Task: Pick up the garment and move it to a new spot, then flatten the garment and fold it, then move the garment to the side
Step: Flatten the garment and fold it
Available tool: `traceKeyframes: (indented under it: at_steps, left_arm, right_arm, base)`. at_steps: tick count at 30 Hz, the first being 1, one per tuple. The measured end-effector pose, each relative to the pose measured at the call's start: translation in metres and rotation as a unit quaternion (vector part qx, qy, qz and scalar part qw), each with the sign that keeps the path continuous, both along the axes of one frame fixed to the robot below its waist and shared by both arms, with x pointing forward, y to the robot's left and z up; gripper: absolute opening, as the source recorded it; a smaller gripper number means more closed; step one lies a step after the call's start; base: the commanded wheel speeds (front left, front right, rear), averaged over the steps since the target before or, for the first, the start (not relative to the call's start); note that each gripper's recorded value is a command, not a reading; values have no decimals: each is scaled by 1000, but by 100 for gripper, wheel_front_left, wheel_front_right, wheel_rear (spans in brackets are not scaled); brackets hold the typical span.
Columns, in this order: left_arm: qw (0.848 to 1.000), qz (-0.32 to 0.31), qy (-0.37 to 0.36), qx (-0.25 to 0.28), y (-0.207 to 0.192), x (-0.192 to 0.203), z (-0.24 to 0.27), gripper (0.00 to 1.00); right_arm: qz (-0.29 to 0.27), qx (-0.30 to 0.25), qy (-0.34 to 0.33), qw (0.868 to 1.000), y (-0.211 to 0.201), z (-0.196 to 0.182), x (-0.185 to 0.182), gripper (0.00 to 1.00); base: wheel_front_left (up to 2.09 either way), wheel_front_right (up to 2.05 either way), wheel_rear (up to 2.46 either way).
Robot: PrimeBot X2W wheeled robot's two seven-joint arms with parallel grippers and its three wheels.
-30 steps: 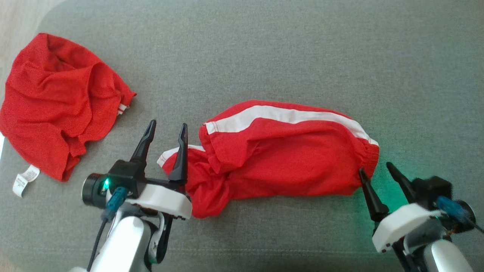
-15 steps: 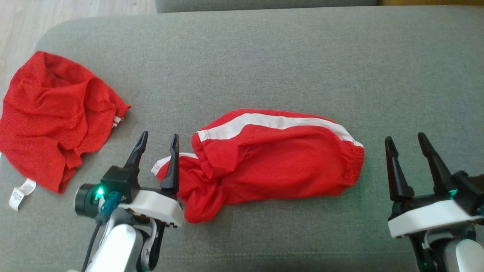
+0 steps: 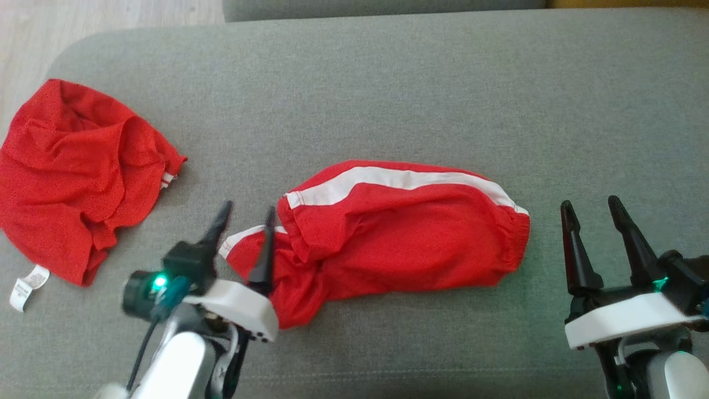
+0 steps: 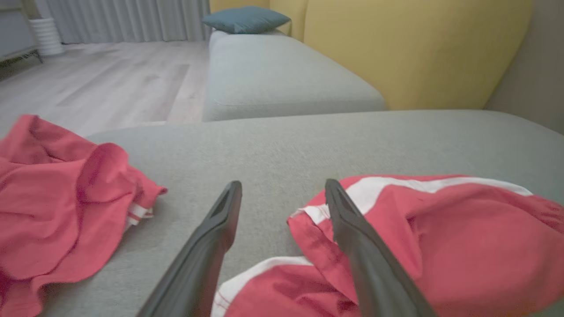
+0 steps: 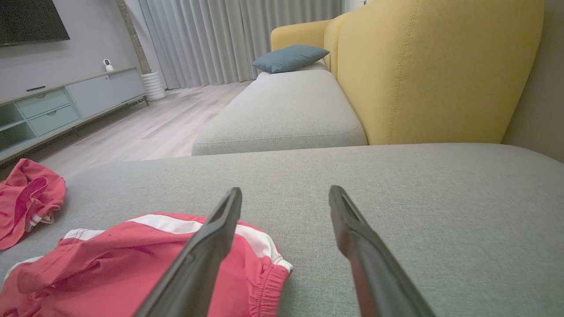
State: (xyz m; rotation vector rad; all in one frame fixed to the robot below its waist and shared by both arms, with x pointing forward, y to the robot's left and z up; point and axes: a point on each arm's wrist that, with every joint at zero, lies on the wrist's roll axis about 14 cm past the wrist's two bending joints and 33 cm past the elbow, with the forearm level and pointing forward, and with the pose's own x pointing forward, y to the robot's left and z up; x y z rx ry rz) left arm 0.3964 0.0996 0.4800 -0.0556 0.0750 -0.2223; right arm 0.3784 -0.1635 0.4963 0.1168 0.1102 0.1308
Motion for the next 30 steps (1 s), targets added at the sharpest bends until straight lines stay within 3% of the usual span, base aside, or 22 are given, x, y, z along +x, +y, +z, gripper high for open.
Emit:
traceKeyframes:
  at_steps: [9,17,26,27,29,30]
  left_arm:
    - [988,-84,127,-12,-43,21,-29,100]
    - [964,-96,248,-18,-51,31,-68,100]
    - [964,-95,249,-22,-51,41,-70,100]
    - [964,-95,247,-22,-51,42,-70,84]
    - [964,-95,248,-21,-51,43,-70,16]
    - [964,-95,248,-20,-51,43,-71,0]
  right_arm:
    - [7,1,13,1000,5,-9,9,100]
    - [-7,-1,27,1000,-5,-18,9,100]
    - [-12,1,37,999,-7,-25,10,100]
    - [-12,1,38,999,-7,-26,11,100]
    - [-11,2,38,999,-7,-26,12,100]
    - [-11,2,37,999,-7,-26,13,100]
  base:
    - [0,0,0]
    - [0,0,0]
    - [0,0,0]
    - [0,0,0]
    - [0,0,0]
    - [0,0,0]
